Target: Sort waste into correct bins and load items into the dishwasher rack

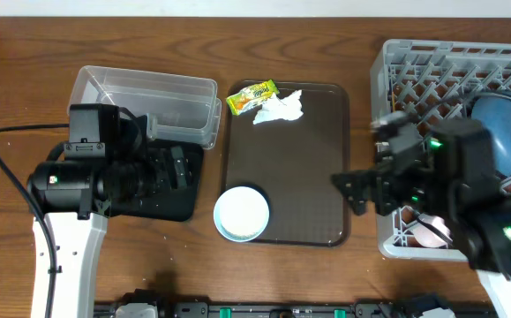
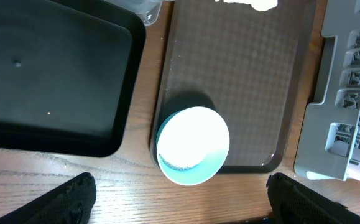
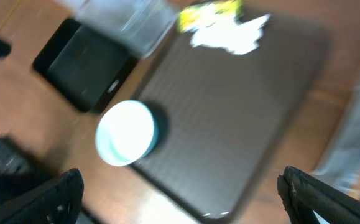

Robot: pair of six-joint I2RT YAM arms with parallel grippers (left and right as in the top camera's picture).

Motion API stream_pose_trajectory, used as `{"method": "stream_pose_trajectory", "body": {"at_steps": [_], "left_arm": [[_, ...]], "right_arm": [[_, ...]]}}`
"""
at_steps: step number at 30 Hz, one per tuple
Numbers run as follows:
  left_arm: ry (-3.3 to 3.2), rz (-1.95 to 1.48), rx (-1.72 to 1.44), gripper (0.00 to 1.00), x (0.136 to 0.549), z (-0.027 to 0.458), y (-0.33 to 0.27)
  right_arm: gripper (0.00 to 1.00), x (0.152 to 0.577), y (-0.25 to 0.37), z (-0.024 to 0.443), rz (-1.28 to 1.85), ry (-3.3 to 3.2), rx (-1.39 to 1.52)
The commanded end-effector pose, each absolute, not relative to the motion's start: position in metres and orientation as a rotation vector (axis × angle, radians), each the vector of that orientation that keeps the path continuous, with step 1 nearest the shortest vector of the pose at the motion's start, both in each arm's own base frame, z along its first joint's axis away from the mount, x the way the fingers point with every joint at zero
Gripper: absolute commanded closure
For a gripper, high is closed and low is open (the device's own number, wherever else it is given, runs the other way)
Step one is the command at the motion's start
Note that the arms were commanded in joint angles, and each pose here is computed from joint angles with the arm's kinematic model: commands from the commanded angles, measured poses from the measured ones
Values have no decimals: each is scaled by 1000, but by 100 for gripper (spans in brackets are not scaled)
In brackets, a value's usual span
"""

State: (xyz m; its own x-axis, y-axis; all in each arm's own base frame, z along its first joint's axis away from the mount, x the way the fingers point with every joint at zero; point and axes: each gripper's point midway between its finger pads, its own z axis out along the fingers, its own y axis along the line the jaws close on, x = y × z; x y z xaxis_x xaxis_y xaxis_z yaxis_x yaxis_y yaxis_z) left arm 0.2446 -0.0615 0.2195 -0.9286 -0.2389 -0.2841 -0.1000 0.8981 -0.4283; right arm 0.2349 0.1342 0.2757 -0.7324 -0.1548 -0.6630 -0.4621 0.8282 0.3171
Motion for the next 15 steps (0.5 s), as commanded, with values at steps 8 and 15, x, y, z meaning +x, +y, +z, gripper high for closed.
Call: {"method": "stream_pose_trajectory", "body": {"at_steps": [8, 15], "left_arm": [[2719, -569, -226, 10, 246, 224, -60], [2719, -568, -225, 10, 246, 224, -60]], "right_arm": [[1, 214, 16, 325, -24, 2080, -129], [1, 204, -14, 296, -109, 1928, 21]]}}
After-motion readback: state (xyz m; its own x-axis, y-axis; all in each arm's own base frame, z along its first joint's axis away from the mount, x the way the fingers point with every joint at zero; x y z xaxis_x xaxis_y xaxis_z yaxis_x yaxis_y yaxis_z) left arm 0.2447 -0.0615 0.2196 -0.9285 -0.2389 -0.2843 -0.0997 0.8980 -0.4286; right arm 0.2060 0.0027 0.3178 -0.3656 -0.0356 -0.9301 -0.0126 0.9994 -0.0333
